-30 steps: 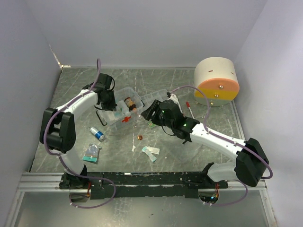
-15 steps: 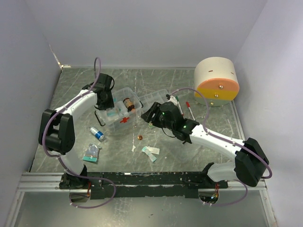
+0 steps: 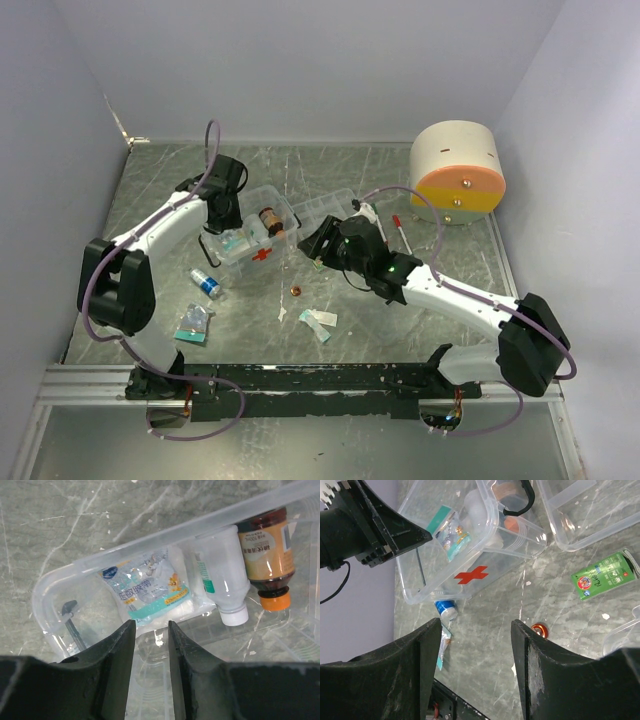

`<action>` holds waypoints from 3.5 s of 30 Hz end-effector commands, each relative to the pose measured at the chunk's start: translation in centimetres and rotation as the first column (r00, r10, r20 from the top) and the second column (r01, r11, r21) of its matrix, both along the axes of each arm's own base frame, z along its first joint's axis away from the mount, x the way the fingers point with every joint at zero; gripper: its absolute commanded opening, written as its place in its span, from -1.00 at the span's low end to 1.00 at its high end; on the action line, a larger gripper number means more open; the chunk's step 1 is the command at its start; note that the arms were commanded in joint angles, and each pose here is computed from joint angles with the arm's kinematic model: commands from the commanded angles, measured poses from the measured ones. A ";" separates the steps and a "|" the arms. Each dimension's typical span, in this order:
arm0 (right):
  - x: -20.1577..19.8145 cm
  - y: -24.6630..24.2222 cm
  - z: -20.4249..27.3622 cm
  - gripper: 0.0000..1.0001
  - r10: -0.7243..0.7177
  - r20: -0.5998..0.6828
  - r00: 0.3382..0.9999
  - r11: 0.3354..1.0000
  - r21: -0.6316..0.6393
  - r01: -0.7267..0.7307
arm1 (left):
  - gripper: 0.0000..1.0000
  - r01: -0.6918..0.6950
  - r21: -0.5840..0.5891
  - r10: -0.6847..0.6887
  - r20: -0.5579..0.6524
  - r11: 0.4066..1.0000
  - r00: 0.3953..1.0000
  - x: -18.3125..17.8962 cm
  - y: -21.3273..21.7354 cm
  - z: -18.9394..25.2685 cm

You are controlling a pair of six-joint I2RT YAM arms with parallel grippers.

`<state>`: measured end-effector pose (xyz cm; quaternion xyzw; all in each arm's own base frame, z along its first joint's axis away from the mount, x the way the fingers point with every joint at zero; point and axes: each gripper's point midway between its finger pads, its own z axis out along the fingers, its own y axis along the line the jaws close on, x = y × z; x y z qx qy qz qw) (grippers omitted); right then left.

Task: Organize the medicine kit

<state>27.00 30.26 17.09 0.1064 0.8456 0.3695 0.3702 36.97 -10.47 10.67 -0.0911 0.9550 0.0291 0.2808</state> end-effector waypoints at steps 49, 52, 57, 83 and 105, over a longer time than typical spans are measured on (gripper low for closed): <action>-7.3 12.5 -4.8 0.27 0.419 0.232 0.878 0.876 -0.356 -0.325 | 0.01 0.016 -0.086 0.035 0.550 0.996 0.834 -5.5 2.3 21.2; -8.2 15.8 -4.8 0.27 0.428 0.248 0.869 0.874 -0.359 -0.328 | 0.21 0.039 -0.103 0.030 0.595 0.994 0.803 -7.9 3.3 23.4; -9.6 19.8 -6.9 0.18 0.435 0.237 0.869 0.863 -0.386 -0.327 | 0.31 0.018 -0.117 0.063 0.649 0.993 0.758 -11.5 5.6 25.8; -9.8 17.9 -15.9 -0.26 0.423 0.085 0.902 0.621 -0.752 -0.221 | 0.34 0.009 -0.146 0.094 0.679 0.989 0.728 -14.4 7.2 26.3; -9.4 17.9 -14.7 -0.13 0.524 0.009 0.852 0.634 -0.672 -0.383 | 0.35 0.020 -0.123 0.067 0.658 0.992 0.750 -13.4 6.5 25.3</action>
